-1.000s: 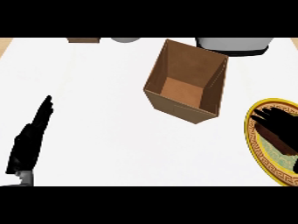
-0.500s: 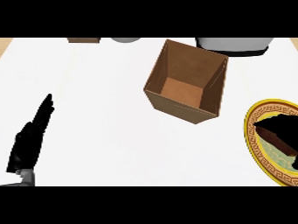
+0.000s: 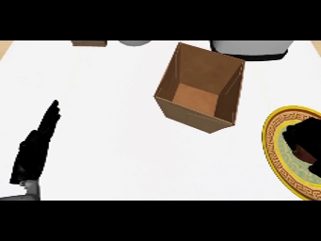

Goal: Pick the sweet potato from the plate and place it in the cardboard box

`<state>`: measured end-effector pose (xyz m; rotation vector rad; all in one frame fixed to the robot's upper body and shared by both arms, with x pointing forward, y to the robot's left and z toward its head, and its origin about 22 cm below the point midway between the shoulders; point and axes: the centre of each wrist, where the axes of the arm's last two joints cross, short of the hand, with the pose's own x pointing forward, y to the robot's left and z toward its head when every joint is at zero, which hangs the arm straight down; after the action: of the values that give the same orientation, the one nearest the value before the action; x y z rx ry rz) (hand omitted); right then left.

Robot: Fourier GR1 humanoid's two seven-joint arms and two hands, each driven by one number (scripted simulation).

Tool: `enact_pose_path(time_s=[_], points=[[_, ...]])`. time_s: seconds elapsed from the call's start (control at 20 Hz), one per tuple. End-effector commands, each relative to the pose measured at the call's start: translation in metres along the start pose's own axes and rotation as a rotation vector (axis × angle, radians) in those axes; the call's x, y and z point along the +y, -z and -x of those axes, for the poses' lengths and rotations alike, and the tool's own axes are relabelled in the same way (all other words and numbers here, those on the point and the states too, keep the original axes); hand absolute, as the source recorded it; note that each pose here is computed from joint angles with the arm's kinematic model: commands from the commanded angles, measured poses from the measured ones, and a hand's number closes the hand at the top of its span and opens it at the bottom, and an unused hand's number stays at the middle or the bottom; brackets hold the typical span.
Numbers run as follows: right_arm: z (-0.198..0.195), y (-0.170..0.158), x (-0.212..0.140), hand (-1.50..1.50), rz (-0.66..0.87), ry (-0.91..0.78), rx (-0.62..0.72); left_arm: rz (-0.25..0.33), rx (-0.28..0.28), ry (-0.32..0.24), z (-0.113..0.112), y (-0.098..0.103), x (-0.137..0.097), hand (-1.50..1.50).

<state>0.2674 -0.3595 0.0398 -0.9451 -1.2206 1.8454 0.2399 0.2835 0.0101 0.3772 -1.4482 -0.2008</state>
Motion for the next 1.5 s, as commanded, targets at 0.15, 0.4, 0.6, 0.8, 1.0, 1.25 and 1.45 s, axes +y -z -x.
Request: enact_pose_path(time_s=[0.15,0.4,0.6,0.8,1.0,1.25,1.45], points=[[0.045,0.032,-0.027,1.5,0.119,0.154,-0.013,0.013,-0.012,0.01,-0.006,0.008,-0.002,0.0],[0.102,0.041,-0.043,1.5,0.163,0.338,0.044,0.038,-0.011,-0.011,-0.011,0.017,0.0,0.0],[0.122,0.054,-0.072,1.5,0.242,0.302,0.046,0.021,-0.031,0.006,0.005,0.015,-0.004,0.0],[0.125,0.062,-0.096,1.5,0.28,0.401,-0.048,0.015,-0.014,-0.004,-0.003,0.027,-0.01,0.0],[0.142,0.048,-0.104,1.5,0.451,0.635,-0.233,0.003,-0.011,0.0,0.004,-0.003,-0.001,0.0],[0.133,0.068,-0.145,1.5,0.503,0.744,-0.406,0.001,-0.01,0.001,-0.002,0.01,0.004,0.0],[0.12,0.08,-0.165,1.5,0.496,0.774,-0.49,0.003,0.004,0.005,-0.004,0.003,0.01,0.0]])
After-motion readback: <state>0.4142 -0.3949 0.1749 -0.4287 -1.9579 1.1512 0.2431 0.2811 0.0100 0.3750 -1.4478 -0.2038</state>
